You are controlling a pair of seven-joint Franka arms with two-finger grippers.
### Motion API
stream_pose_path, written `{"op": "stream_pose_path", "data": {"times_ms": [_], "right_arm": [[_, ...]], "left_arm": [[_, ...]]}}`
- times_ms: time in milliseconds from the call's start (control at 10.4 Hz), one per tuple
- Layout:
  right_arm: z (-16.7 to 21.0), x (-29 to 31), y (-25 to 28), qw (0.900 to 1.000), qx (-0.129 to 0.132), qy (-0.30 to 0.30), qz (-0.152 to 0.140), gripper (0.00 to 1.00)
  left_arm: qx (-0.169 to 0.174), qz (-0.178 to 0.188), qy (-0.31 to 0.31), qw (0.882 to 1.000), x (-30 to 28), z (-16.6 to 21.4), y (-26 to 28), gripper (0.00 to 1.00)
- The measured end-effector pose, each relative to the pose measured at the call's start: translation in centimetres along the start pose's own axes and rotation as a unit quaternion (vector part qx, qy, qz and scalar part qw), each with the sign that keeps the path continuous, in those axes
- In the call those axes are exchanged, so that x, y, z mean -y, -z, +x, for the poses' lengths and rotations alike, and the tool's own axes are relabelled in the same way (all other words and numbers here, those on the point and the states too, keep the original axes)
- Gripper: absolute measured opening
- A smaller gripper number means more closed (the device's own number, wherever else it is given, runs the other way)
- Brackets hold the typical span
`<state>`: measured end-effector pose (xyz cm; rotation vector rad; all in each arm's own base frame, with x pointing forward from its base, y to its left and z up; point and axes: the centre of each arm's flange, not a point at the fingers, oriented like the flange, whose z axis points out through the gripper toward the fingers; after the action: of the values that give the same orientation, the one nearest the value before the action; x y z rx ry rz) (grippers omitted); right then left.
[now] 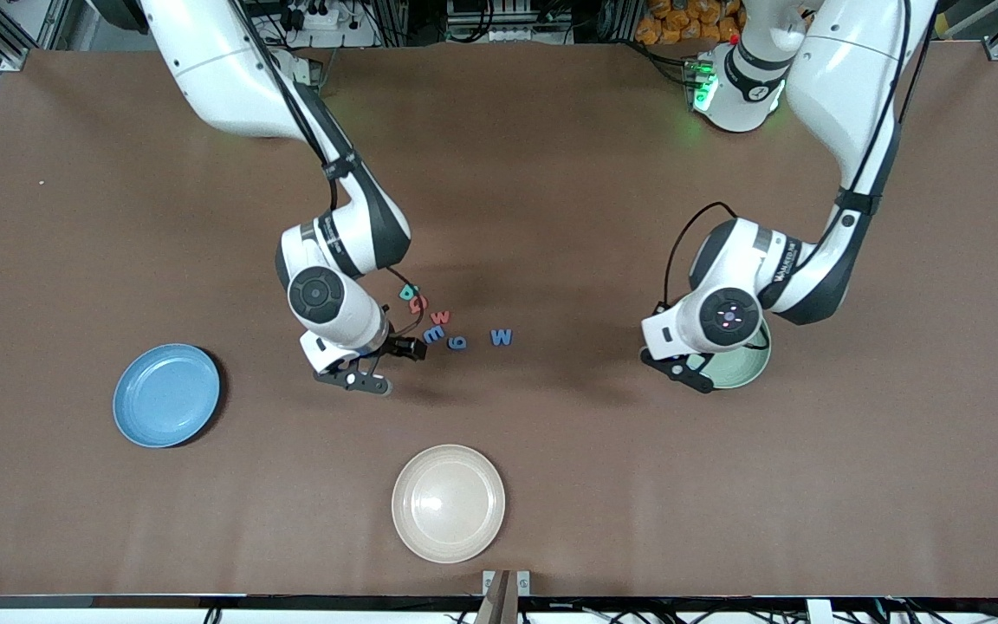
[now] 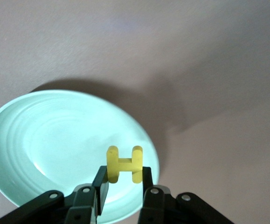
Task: Sort upper and lower case letters into plates
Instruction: 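Carry the H onto the green plate while the right gripper approaches letters, then grasp the red M with the right gripper while the left gripper approaches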
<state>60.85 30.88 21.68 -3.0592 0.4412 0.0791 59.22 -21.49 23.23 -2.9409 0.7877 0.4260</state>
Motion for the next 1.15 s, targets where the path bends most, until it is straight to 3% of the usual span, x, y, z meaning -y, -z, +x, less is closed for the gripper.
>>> {"op": "stream_pose_path", "data": {"times_ms": [192, 289, 577, 674, 962, 1155], "right_arm": [[0.1, 0.7, -1.3, 0.998, -0.001, -0.056, -0.002, 1.0], [-0.2, 1.1, -1.9, 0.998, 0.001, -0.07, -0.004, 1.0], [-1.2, 2.0, -2.8, 0.998, 0.005, -0.065, -0.009, 1.0], [-1.8, 2.5, -2.9, 0.999, 0.006, -0.051, -0.01, 1.0], [-4.2, 4.5, -3.4, 1.0, 0.012, -0.015, -0.015, 1.0], [-6.4, 5.6, -4.3, 1.0, 0.018, 0.005, -0.024, 1.0]], "left_arm": [[-0.001, -0.002, -0.008, 1.0, -0.8, -0.2, -0.2, 0.39], [-0.002, -0.002, -0.012, 1.0, -1.3, -0.2, -0.2, 0.48], [-0.011, -0.015, -0.002, 1.0, -4.1, 0.3, 0.4, 0.91], [-0.018, -0.02, 0.019, 0.999, -6.9, 0.7, 1.1, 1.0], [-0.042, -0.015, 0.091, 0.995, -19.0, 2.3, 2.8, 1.0], [-0.06, -0.024, 0.123, 0.99, -24.1, 4.0, 2.4, 1.0]]}}
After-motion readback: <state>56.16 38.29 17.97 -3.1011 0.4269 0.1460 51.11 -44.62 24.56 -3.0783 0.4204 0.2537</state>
